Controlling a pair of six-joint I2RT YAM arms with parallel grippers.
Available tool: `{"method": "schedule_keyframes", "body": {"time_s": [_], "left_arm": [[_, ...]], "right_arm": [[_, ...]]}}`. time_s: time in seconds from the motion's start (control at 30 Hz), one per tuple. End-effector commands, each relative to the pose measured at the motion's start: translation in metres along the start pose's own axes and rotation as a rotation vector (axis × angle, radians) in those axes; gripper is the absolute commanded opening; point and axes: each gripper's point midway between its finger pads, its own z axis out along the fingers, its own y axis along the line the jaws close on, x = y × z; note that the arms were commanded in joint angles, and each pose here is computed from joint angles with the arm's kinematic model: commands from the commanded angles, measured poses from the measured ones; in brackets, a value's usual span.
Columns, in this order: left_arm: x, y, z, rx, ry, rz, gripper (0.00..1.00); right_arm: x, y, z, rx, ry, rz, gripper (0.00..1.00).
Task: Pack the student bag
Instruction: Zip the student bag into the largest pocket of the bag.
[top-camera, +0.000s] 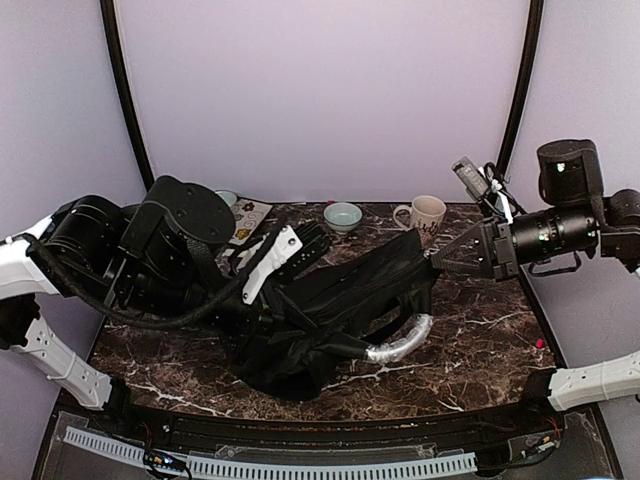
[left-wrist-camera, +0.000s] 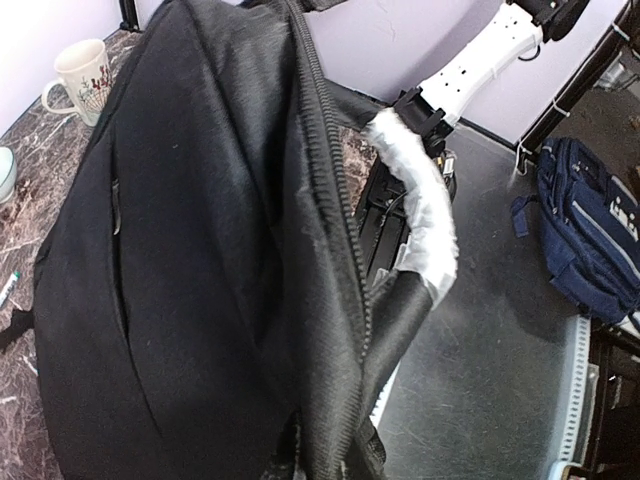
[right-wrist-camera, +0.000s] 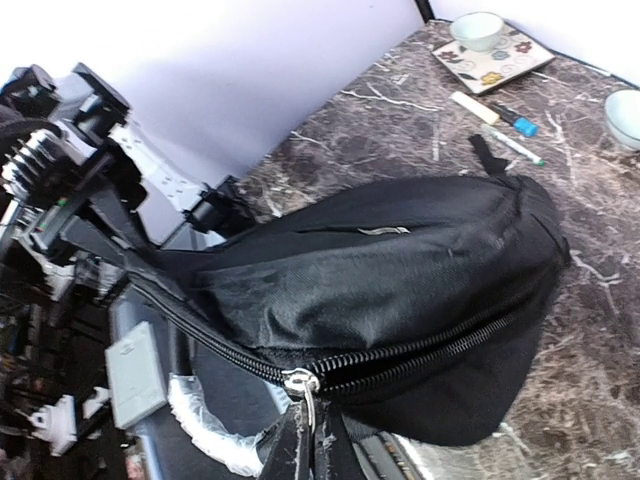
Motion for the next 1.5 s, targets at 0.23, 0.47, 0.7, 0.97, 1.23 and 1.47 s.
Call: {"method": "schedule_keyframes", "body": {"time_s": [0.23, 0.47, 0.7, 0.97, 1.23, 1.47], "left_arm": [[-0.013, 0.005, -0.020, -0.053, 0.011, 0.057, 0.53], [-0.047, -0.001, -0.034, -0.060, -0.033, 0.092, 0.82], [-0.066, -0.004, -0.019, -0.105, -0.011, 0.135, 0.98], [-0.069, 0.002, -0.011, -0.136, 0.001, 0.152, 0.99], [-0.077, 0.014, -0.017, -0.076, -0.013, 0.105, 0.98], [-0.072, 0.012, -0.007, -0.053, 0.021, 0.128, 0.95]], "right_arm": [[-0.040, 0.058, 0.002, -0.231, -0.084, -0.041, 0.00], [-0.048, 0.087, 0.032, -0.260, -0.027, -0.104, 0.00], [-0.051, 0.106, 0.038, -0.305, -0.018, -0.118, 0.00], [-0.045, 0.101, 0.043, -0.291, -0.004, -0.105, 0.00], [-0.040, 0.090, 0.040, -0.249, -0.021, -0.081, 0.00], [-0.039, 0.084, 0.040, -0.224, -0.037, -0.048, 0.00]]}}
